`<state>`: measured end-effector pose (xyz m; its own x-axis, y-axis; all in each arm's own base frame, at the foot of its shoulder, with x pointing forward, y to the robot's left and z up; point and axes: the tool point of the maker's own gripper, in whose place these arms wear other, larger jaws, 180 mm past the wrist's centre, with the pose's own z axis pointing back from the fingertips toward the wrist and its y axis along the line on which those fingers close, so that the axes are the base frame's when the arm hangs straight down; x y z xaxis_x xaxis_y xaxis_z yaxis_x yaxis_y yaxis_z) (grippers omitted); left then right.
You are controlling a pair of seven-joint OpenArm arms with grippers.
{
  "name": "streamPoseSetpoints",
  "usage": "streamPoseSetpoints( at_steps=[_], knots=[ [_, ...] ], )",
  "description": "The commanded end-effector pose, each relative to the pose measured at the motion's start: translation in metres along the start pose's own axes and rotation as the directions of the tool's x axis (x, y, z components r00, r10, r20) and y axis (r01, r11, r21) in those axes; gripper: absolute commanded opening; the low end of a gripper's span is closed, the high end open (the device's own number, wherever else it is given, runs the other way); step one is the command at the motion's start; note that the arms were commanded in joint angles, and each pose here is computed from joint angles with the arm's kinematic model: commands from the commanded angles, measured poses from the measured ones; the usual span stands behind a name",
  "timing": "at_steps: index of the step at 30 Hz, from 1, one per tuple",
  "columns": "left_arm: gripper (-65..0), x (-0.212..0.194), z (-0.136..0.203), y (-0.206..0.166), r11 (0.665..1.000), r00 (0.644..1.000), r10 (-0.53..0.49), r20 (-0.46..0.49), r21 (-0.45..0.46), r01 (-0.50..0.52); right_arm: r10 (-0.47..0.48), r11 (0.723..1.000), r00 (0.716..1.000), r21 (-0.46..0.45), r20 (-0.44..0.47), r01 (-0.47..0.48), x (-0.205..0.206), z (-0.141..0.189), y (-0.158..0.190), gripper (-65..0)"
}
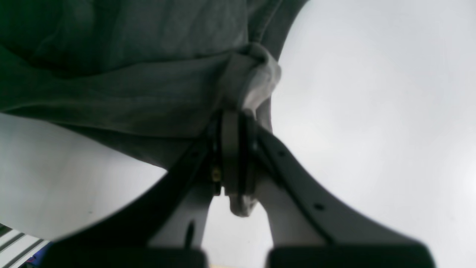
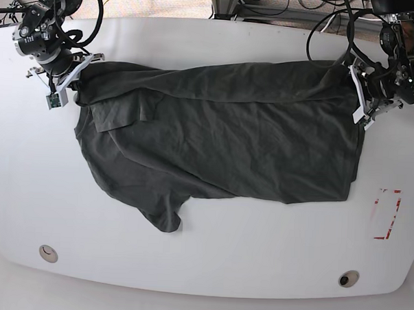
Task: Fold the T-shirt properly
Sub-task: 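Hold the shirt edge with both grippers, adjusting the left gripper's grip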
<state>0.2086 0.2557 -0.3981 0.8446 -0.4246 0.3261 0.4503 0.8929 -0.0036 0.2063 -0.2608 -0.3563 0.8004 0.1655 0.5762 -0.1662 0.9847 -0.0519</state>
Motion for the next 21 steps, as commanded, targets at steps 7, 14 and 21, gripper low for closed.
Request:
streamPoseSetpoints(
  at_steps=[7,14,21],
  knots=[
    [-33.1,-0.0003,-0.0028,0.0088,1.0,1.0,0.017,-0.001,-0.001,-0.017,0.015,1.0,0.999,-0.011,0.041,-0.014,0.0115,0.0046,-0.0035,-65.0],
    [-36.3,0.0042,-0.0029,0.0115,1.0,1.0,0.02,0.006,0.0,-0.02,0.015,1.0,0.999,-0.011,0.041,-0.014,0.0115,0.0046,-0.0035,-65.0],
    [-58.6,0.0045,-0.0026,0.0115,1.0,1.0,0.019,0.007,0.001,-0.019,0.015,1.0,0.999,-0.011,0.041,-0.014,0.0115,0.0046,-0.0035,-65.0]
  ],
)
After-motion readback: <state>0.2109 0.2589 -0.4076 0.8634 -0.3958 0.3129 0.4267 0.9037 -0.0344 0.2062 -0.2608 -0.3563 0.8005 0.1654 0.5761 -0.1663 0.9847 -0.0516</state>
